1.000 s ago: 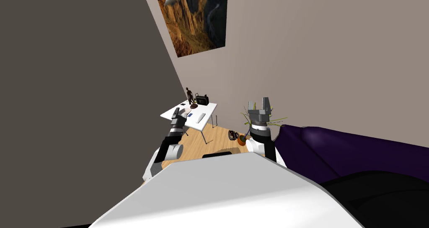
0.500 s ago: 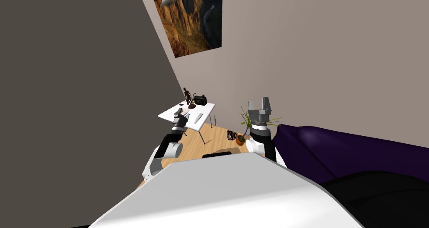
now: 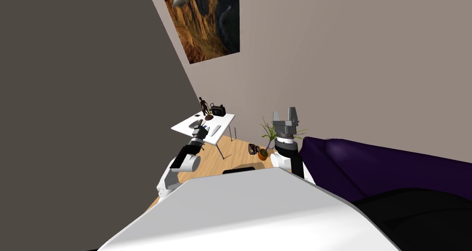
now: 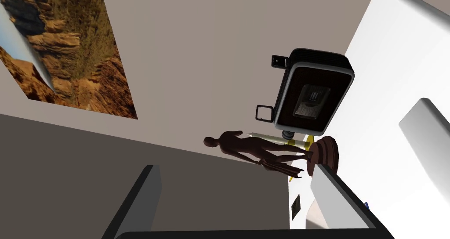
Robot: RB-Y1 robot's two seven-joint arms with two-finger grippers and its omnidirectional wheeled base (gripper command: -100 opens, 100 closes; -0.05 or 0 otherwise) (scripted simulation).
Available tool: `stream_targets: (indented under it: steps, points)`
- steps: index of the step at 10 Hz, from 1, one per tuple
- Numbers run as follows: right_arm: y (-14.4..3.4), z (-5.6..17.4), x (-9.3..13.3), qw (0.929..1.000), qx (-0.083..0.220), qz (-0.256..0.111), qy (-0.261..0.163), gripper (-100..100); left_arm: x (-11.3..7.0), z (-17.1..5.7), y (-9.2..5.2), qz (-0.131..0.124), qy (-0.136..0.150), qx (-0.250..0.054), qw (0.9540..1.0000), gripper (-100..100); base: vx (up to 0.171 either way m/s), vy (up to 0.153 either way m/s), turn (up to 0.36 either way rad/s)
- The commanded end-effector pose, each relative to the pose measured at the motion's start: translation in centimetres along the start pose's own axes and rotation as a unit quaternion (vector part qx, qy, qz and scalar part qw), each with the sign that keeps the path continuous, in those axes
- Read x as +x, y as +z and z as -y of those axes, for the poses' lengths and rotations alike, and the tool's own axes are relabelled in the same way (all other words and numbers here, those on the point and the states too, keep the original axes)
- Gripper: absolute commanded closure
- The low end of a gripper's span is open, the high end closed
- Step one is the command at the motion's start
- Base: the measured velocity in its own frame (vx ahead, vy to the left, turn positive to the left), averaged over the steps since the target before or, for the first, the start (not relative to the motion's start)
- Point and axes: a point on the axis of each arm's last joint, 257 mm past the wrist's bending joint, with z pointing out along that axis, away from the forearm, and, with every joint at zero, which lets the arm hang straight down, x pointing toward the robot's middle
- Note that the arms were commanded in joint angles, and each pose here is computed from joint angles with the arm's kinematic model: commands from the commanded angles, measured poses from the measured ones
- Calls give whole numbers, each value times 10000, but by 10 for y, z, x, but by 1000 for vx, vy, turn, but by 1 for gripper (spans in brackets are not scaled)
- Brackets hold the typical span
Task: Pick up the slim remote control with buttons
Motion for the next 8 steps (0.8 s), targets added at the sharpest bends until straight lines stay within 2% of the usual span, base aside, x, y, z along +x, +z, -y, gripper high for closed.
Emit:
stream_targets:
  steps: [1, 6, 8]
  points:
    - [0, 0, 0, 10000, 0, 0, 0, 0, -1, -8, 4, -21, -103, -208, 9997, -100, -1, -45, -22]
    - [0, 0, 0, 10000, 0, 0, 0, 0, -6, -29, 7, 29, -205, -665, 9976, -100, 8, -52, -5]
    - [0, 0, 0, 10000, 0, 0, 0, 0, -10, -41, 9, 55, -310, -966, 9948, -100, 14, -62, -12]
